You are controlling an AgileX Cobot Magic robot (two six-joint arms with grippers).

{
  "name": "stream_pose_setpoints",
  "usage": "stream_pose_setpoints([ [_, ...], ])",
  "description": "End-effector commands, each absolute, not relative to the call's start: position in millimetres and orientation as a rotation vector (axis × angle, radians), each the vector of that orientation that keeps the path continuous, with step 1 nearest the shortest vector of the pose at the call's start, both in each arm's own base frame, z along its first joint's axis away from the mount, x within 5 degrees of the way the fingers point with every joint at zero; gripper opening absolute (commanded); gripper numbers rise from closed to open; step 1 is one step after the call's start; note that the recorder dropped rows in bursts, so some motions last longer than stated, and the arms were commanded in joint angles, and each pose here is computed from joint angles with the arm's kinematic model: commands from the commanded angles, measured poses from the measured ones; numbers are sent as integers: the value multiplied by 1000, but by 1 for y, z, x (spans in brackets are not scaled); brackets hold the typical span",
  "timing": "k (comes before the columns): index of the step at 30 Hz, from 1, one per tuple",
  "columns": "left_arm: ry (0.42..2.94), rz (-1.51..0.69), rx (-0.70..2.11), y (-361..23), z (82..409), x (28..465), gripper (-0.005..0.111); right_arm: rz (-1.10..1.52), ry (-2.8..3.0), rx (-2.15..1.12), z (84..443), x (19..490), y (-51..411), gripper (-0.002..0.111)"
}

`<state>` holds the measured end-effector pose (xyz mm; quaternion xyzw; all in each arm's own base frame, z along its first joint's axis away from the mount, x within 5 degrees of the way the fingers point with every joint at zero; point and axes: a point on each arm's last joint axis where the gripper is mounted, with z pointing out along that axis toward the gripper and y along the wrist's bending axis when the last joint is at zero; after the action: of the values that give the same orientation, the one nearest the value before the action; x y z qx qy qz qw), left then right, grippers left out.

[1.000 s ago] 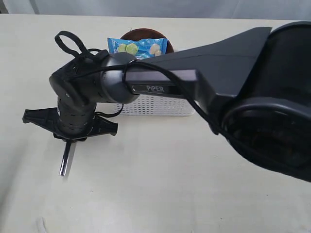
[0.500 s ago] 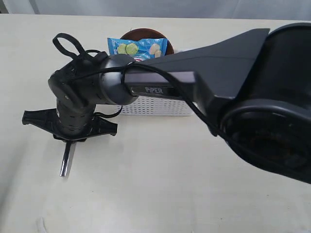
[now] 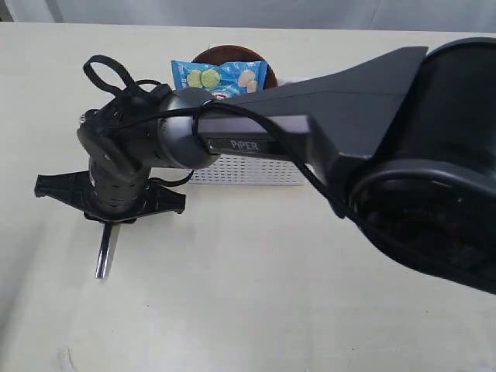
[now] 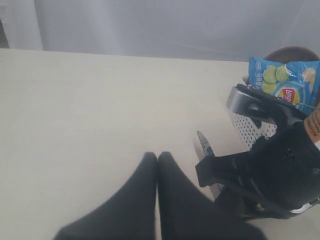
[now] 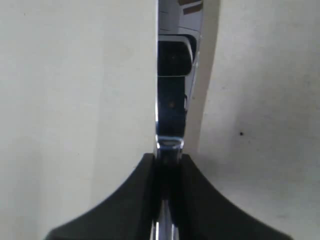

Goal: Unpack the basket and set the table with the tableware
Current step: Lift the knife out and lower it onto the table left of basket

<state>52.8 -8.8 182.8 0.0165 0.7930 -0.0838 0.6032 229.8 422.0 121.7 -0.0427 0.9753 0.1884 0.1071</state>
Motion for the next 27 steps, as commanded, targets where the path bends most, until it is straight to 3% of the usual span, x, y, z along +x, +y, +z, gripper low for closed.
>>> stream_pose_setpoints([
  [1, 1834, -195, 46, -9, 182, 53, 0, 553, 2842, -161, 121, 231, 423, 2],
  [7, 1834, -195, 46, -9, 182, 53, 0, 541, 2826, -183, 121, 232, 423, 32],
  [10, 1834, -195, 46, -9, 182, 53, 0, 546, 2832, -151, 121, 232, 423, 40],
  [19, 1834, -195, 46, -9, 182, 53, 0, 571, 2825, -131, 132, 232, 423, 40],
  [27, 1834, -195, 46, -9, 182, 53, 0, 611, 2654, -492, 207, 226, 412, 40],
])
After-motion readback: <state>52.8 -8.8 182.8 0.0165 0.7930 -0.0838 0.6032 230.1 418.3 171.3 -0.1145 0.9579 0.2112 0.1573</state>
